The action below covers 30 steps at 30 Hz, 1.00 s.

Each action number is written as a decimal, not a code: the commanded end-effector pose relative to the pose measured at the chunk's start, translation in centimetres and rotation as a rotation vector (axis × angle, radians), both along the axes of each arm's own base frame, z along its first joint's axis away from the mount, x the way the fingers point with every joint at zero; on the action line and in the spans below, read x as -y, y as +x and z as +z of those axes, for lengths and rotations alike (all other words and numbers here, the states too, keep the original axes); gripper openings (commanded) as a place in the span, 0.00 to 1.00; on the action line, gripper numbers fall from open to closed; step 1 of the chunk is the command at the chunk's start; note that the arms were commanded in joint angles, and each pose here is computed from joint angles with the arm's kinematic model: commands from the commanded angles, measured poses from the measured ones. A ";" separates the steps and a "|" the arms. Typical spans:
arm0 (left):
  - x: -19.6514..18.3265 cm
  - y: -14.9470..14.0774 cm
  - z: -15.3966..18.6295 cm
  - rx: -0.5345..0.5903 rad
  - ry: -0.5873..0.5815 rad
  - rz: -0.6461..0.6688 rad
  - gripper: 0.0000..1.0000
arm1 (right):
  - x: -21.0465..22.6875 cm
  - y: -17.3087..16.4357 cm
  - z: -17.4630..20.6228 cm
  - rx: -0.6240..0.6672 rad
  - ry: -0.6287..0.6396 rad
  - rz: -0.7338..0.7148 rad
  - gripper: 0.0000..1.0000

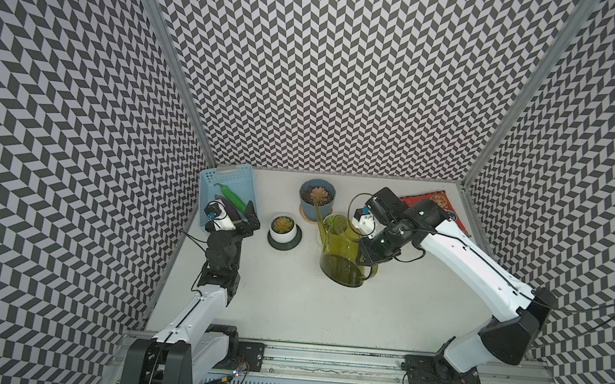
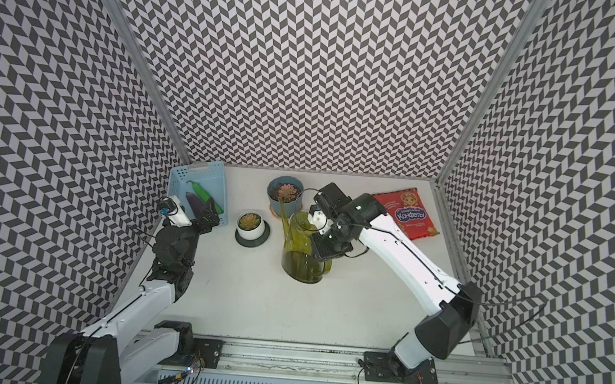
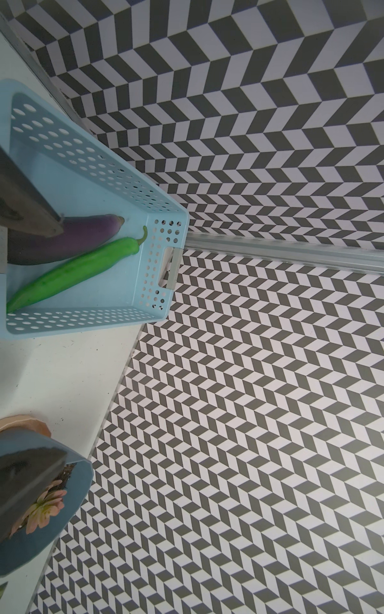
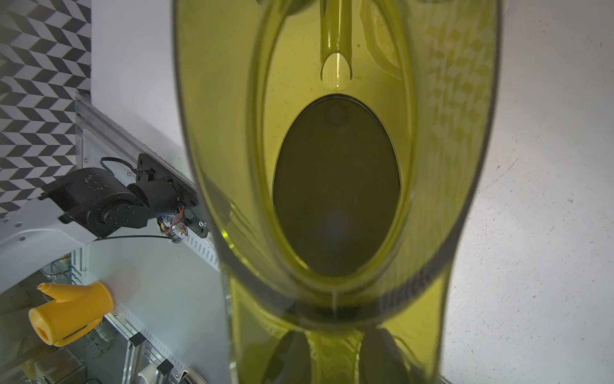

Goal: Water the succulent around the soil edge
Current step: Place the watering can at the center of the board.

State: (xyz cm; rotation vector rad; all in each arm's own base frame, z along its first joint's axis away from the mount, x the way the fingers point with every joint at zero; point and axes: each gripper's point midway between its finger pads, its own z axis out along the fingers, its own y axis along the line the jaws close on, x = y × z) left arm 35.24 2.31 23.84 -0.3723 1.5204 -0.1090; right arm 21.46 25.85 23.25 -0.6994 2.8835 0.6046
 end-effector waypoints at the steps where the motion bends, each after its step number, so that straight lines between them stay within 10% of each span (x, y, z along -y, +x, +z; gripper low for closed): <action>1: 0.3 0.0 1.5 0.039 0.008 -0.013 1.00 | -2.1 0.6 1.8 0.029 0.092 0.023 0.00; 30: 0.8 0.0 2.1 0.066 -0.004 -0.044 1.00 | -3.6 2.0 0.1 -0.026 0.068 0.007 0.00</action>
